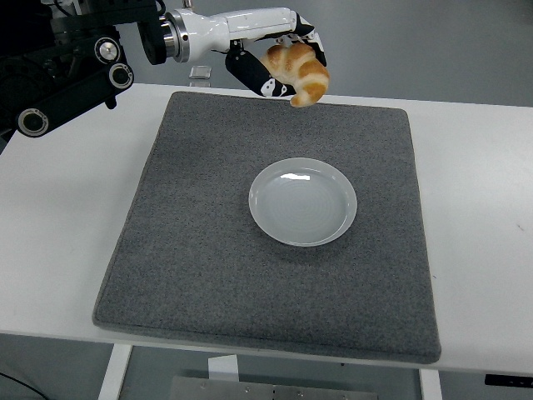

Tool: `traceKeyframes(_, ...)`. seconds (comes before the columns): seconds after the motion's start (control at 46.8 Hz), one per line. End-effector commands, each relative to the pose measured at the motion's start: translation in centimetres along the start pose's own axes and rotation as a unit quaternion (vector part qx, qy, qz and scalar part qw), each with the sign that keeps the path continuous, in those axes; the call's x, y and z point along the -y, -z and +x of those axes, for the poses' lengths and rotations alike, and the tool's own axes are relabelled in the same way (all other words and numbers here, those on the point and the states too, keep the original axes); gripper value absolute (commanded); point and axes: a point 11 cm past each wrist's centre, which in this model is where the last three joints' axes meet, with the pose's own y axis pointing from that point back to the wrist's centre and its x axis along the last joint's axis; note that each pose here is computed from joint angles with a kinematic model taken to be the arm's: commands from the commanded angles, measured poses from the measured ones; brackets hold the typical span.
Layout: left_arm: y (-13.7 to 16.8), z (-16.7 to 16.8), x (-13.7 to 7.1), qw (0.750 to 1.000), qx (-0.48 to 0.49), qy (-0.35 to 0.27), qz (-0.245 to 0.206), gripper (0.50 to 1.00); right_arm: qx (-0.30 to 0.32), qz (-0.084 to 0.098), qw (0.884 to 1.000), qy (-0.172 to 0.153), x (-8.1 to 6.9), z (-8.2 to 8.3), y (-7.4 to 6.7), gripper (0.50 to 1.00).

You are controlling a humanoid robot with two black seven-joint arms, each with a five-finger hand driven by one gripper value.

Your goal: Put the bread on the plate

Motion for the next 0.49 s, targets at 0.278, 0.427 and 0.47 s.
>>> traceKeyframes(0.278, 0.6, -4.4, 0.1, 0.999, 0.012, 0.051, 0.004, 0.5, 0.0, 0.0, 1.0, 0.0, 0.0, 0.0, 0.0, 0.952)
traceKeyframes(0.427, 1.6, -6.5, 0.1, 0.997, 0.046, 0.063, 0.015, 0.5, 0.0, 0.0, 1.0, 0.0, 0.0, 0.0, 0.0, 0.952)
traceKeyframes(0.47, 1.8, -7.2, 0.2, 0.997, 0.047, 0.066, 0.017, 0.5, 0.0, 0.0, 1.0, 0.0, 0.0, 0.0, 0.0, 0.952)
